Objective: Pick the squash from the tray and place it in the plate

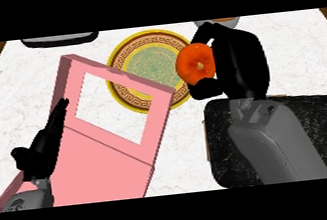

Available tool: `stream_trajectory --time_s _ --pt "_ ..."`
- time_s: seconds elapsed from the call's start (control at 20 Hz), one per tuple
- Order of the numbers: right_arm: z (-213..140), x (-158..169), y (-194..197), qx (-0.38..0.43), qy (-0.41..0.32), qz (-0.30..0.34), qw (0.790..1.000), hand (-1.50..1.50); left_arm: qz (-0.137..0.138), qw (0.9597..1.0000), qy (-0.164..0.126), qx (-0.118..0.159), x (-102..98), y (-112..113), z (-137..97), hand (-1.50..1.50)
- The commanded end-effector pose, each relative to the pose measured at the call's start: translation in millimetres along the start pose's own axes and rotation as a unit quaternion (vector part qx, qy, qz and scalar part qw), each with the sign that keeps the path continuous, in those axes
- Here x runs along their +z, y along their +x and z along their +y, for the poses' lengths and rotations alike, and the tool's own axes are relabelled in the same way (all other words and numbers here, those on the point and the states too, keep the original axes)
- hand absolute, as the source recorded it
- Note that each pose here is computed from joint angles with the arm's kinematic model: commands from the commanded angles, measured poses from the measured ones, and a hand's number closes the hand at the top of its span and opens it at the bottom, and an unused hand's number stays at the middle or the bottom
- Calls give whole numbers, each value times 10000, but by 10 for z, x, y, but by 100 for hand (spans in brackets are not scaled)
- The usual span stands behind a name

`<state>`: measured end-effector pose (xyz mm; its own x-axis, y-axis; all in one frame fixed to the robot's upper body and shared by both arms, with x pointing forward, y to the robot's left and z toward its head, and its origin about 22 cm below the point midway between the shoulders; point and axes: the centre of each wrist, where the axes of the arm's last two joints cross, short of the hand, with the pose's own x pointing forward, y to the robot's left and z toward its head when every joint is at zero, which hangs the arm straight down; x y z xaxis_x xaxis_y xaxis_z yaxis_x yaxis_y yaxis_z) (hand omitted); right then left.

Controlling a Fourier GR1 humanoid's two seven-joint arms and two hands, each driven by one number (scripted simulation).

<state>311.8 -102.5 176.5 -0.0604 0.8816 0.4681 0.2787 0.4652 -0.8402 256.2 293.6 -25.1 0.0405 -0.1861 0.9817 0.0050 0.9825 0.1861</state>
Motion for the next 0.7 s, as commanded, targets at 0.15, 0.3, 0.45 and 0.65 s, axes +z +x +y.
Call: stream_trajectory --time_s 0.15,0.3,0.45,0.65 --pt "577 -319 225 -192 182 -28 9996 150 8 10000 -95 -26 60 -9 122 0" --pt "742 -440 323 -248 312 11 9992 150 -76 9999 -86 -82 -167 166 92 0" --pt "891 -624 298 -177 282 69 9994 150 -81 9999 -102 -67 -108 139 238 0" --pt "870 -674 376 -1018 -218 573 9929 150 -54 9994 -321 138 -142 67 -161 0"
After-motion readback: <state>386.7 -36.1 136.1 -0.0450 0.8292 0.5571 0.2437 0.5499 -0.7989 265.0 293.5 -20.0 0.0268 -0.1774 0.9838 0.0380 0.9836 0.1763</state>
